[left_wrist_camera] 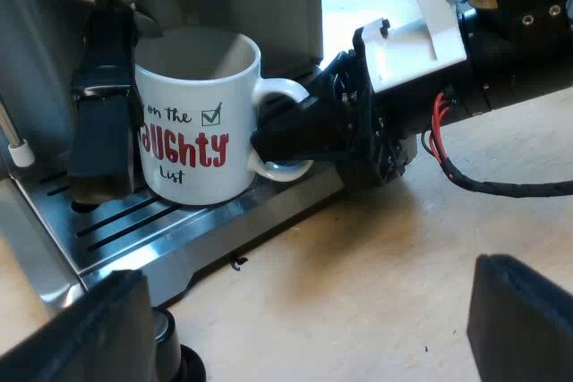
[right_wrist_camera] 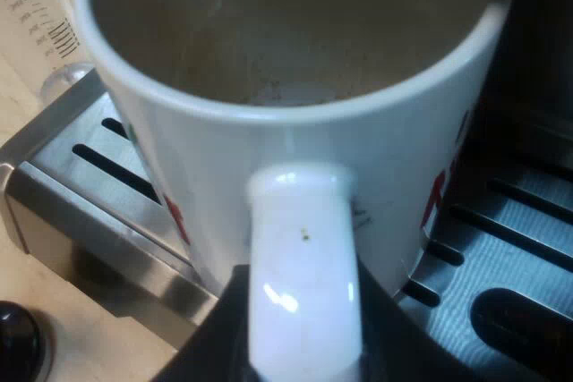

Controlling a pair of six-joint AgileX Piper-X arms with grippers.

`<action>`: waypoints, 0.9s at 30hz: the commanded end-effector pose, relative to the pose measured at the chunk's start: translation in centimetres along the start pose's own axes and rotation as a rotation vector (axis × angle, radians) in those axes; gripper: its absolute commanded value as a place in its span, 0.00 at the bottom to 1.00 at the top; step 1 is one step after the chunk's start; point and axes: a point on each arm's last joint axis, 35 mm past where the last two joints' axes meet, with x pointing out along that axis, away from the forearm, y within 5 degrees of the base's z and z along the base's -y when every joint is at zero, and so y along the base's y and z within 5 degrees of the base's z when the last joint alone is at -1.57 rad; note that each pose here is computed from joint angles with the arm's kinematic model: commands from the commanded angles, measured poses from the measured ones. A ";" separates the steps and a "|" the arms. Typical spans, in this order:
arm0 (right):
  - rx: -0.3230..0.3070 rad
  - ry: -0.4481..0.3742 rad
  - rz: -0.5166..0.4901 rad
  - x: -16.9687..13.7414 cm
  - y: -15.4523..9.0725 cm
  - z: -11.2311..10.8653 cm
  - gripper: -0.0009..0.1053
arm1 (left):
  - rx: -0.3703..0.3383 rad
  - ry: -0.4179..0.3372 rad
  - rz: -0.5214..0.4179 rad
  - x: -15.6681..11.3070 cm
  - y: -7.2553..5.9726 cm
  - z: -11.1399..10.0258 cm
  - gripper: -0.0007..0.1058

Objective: Place mug into machine

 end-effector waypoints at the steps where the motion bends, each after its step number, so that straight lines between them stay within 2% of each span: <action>1: -0.004 -0.061 -0.041 -0.2 0.2 1.4 0.01 | 0.005 -0.015 -0.009 0.0 -0.1 0.2 0.69; 8: -0.035 -0.052 -0.086 -0.2 1.7 1.7 0.01 | 0.005 -0.015 -0.009 0.0 -0.1 0.2 0.69; 15: -0.029 -0.044 -0.125 -0.3 1.6 1.7 0.01 | 0.006 -0.010 -0.032 0.0 -0.2 0.2 0.69; 23: -0.024 -0.044 -0.125 -0.3 1.6 1.7 0.02 | 0.006 -0.009 -0.038 0.0 -0.2 0.2 0.69; 26: -0.023 -0.052 -0.126 -0.3 1.6 1.8 0.15 | 0.006 -0.009 -0.038 0.0 -0.2 0.2 0.69; 27: -0.022 -0.059 -0.128 -0.3 1.6 1.9 0.23 | 0.006 -0.009 -0.038 0.0 -0.2 0.2 0.69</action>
